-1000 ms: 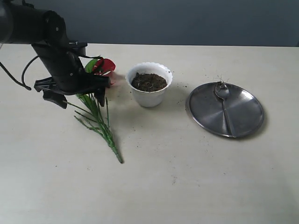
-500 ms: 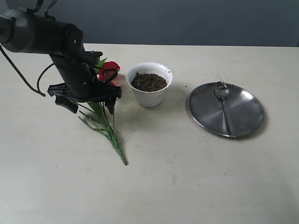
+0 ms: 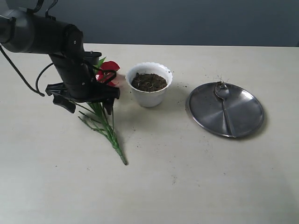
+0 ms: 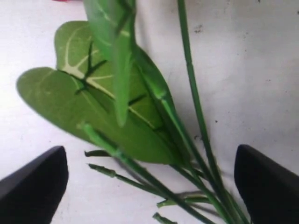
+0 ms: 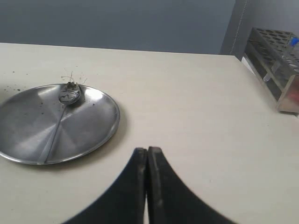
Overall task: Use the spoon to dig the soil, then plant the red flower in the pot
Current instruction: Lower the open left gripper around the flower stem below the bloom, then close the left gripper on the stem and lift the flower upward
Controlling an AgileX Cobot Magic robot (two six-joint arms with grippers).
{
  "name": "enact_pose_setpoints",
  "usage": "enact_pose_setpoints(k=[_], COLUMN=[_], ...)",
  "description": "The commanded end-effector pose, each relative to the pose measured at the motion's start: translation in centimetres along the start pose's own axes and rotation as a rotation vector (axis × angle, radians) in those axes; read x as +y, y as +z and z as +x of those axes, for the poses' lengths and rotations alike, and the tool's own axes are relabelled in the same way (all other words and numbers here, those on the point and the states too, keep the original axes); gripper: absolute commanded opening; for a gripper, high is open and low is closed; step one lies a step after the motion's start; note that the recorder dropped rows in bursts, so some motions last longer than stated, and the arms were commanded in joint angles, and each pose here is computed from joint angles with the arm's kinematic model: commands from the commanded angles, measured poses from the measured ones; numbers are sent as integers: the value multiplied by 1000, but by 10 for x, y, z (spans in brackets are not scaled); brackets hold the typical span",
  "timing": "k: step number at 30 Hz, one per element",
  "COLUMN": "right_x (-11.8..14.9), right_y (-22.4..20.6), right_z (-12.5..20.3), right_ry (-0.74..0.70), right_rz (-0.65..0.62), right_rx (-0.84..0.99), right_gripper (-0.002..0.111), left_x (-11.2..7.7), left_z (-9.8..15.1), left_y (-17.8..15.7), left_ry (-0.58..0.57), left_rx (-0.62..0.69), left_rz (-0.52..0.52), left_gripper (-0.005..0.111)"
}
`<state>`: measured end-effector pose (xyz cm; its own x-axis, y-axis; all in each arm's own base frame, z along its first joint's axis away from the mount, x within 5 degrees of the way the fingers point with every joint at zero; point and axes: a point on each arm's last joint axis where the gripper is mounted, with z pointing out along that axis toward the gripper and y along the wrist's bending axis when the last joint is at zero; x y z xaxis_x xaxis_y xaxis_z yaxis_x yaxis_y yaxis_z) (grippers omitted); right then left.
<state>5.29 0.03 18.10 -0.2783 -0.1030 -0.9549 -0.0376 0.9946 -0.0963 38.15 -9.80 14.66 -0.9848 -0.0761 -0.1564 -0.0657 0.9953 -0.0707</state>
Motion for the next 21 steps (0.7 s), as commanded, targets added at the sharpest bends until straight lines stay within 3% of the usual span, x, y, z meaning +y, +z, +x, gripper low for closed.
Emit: enact_pose_setpoints(k=[1, 7, 18, 20, 21], right_x=[0, 0, 0, 0, 0], right_y=[0, 0, 0, 0, 0], right_z=[1, 0, 0, 0, 0], right_ry=[3, 3, 3, 3, 3], right_rz=[2, 2, 2, 2, 2], right_rx=[-6, -8, -8, -8, -8], right_gripper=[0, 0, 0, 0, 0], left_x=[-1, 1, -1, -1, -2], left_z=[1, 8, 9, 9, 10], left_y=[3, 21, 28, 31, 35], left_ry=[-12, -15, -28, -37, -48], left_rx=[3, 77, 41, 51, 61], left_rz=[6, -17, 9, 13, 19], left_gripper=[90, 90, 89, 83, 73])
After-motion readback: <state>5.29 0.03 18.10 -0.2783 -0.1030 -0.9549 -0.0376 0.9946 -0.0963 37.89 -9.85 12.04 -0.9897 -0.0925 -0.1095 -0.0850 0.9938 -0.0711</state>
